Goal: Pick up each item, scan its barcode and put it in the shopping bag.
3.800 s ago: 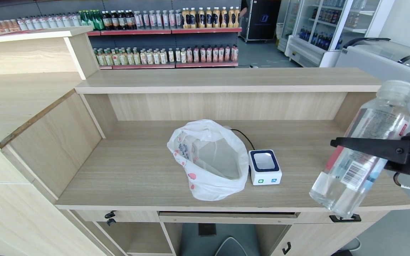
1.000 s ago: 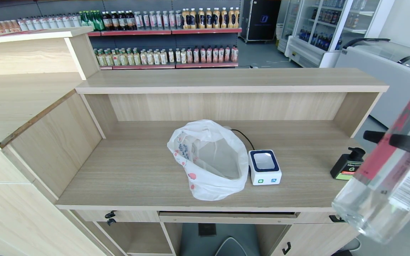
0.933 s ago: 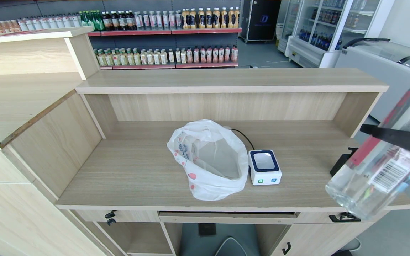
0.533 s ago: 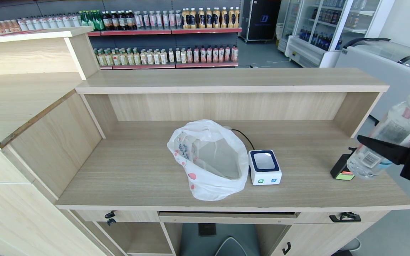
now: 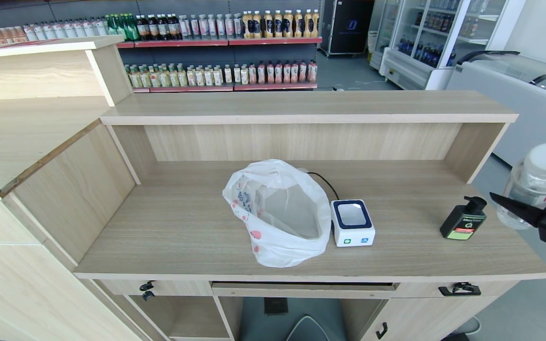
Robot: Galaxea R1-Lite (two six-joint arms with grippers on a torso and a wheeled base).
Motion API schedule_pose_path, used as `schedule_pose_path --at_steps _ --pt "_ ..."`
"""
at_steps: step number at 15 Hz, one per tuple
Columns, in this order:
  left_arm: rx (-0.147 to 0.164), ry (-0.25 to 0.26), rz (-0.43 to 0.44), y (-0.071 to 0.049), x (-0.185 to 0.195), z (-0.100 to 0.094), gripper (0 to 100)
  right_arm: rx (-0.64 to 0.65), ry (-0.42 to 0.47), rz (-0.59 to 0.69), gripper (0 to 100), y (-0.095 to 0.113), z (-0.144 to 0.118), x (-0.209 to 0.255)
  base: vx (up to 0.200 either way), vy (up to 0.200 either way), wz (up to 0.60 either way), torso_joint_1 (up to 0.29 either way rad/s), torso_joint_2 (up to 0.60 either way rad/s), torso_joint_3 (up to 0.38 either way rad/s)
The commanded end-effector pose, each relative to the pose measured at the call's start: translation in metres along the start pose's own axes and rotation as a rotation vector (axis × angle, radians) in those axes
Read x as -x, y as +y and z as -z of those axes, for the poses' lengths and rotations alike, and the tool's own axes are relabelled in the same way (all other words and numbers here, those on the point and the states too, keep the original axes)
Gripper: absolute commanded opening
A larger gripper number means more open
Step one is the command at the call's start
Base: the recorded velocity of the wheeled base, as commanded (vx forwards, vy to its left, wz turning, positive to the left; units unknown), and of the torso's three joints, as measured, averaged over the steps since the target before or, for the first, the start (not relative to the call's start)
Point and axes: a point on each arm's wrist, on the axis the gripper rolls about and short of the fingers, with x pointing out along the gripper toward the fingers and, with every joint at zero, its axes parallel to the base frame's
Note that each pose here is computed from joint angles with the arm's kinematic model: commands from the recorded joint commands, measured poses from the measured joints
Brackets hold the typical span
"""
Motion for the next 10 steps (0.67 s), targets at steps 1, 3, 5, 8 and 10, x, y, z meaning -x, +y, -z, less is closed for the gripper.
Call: schedule_pose_path --at_steps 1,3,5,8,10 --pt "0.0 -0.001 -0.001 0.0 0.0 0.0 100 0.038 0.019 0.016 0 -0.001 0.004 -0.003 0.0 0.0 0.6 0.002 0.0 0.002" --pt "0.0 -0.001 -0.001 0.0 0.0 0.0 100 0.084 0.05 0.056 0 -0.004 0.008 -0.007 0.0 0.0 0.6 -0.002 0.0 0.007" --pt "0.0 -0.001 -0.001 0.0 0.0 0.0 100 0.105 0.035 0.074 0 -0.007 0.014 -0.017 0.0 0.0 0.6 0.0 0.0 0.002" --pt "0.0 -0.001 -0.001 0.0 0.0 0.0 100 0.138 -0.022 0.026 0 -0.002 0.03 -0.044 0.0 0.0 0.4 0.0 0.0 0.003" --pt "0.0 -0.001 -0.001 0.0 0.0 0.0 100 0.156 -0.053 -0.036 0 0.005 0.046 -0.06 0.0 0.0 0.0 0.0 0.0 0.0"
